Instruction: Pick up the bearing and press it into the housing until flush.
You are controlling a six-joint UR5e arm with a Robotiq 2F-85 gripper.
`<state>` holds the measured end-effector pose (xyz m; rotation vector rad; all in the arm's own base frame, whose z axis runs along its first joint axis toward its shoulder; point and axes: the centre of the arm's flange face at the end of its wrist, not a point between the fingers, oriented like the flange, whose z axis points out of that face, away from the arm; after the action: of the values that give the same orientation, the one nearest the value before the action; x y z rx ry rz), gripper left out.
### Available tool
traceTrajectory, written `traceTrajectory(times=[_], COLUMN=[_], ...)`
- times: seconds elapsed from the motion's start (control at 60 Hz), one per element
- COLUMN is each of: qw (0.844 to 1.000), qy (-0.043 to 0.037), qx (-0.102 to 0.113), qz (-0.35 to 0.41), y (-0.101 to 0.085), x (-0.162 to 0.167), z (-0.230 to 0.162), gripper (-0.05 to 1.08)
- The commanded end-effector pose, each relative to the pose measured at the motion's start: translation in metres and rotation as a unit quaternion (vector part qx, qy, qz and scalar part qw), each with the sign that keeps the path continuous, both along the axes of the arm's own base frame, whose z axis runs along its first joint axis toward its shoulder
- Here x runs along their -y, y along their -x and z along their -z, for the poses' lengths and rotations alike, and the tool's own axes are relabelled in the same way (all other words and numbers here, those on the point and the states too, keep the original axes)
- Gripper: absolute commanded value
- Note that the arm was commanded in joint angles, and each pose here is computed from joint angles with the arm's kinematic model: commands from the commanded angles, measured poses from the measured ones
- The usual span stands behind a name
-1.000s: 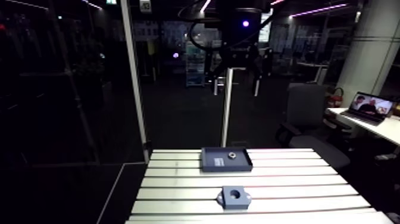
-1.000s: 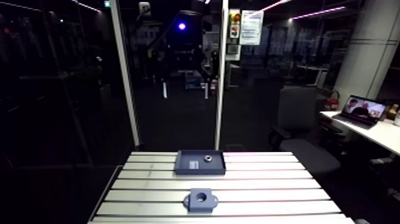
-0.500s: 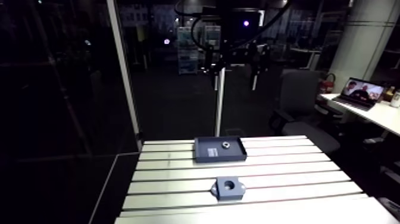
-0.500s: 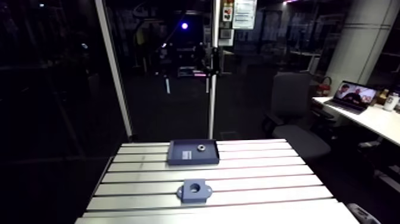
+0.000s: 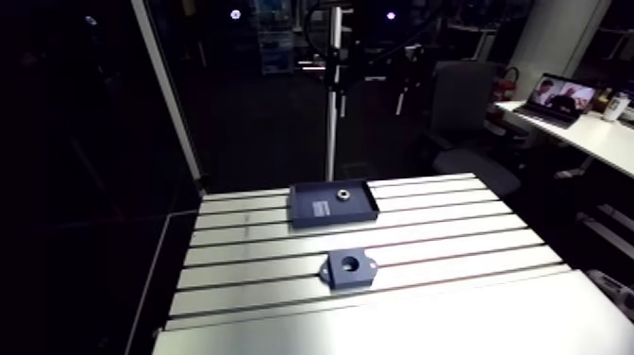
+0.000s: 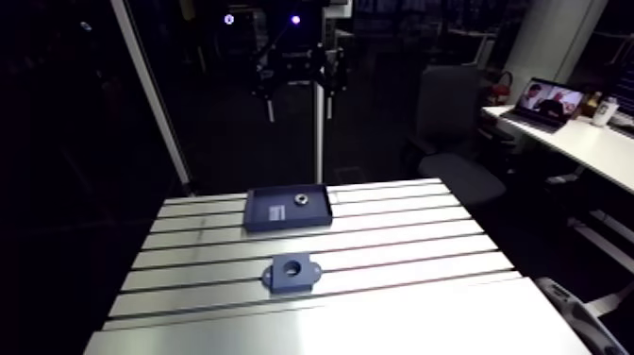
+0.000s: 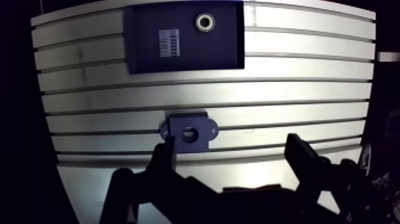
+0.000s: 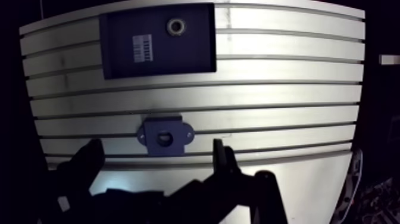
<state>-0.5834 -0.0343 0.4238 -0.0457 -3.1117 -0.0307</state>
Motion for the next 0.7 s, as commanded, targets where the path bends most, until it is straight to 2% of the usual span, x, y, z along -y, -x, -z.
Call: traceTrajectory(times=[0.017,0.117,0.25,0.367,0.7], qw=[1.000,1.000,1.000,1.000,1.000], qy=[-0.0001,0.0023,0.0024,0.0010,0.0013], qx=[0.001,0.010,0.018,0.015,0.013], qz=[-0.010,-0.010,-0.009,-0.011,-0.016], y=[0.052,0.069,0.081,0.090,0.101], x=[-0.021,-0.024,-0.026,-0.026,-0.023], z=[0.062,0.079,0.095,0.109,0.132], gripper=[0.01,0.01,0.01,0.01,0.08])
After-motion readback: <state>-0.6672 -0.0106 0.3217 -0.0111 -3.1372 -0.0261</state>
